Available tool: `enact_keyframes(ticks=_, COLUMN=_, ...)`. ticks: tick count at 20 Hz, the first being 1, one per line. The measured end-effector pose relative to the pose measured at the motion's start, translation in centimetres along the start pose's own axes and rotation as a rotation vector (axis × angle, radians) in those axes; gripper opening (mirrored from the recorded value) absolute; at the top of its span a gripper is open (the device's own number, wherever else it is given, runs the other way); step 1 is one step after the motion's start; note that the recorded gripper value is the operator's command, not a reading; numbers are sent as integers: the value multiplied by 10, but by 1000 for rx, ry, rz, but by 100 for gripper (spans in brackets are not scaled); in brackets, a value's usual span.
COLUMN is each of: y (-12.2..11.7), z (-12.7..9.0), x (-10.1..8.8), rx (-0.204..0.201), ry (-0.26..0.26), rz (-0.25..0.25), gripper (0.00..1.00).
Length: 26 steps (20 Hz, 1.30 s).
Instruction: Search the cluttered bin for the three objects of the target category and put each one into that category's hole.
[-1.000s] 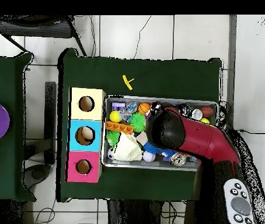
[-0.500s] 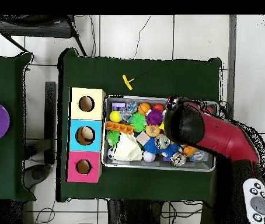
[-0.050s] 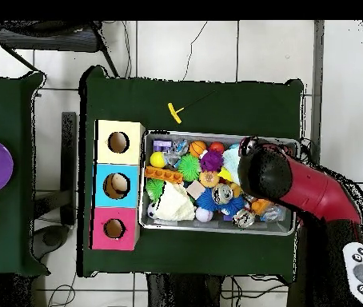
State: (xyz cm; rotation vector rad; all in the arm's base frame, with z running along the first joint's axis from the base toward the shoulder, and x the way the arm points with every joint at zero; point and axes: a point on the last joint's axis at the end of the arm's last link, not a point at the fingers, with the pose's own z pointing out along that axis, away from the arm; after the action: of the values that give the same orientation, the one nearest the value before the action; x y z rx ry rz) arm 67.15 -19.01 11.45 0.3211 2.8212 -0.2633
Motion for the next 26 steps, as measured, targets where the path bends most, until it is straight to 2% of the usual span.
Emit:
enact_keyframes(ticks=8, y=-6, z=11, x=9, rx=1, ry=22, rz=10, gripper=100)
enact_keyframes(ticks=26, y=-9, z=17, x=18, rx=-1, ry=38, rz=16, gripper=100)
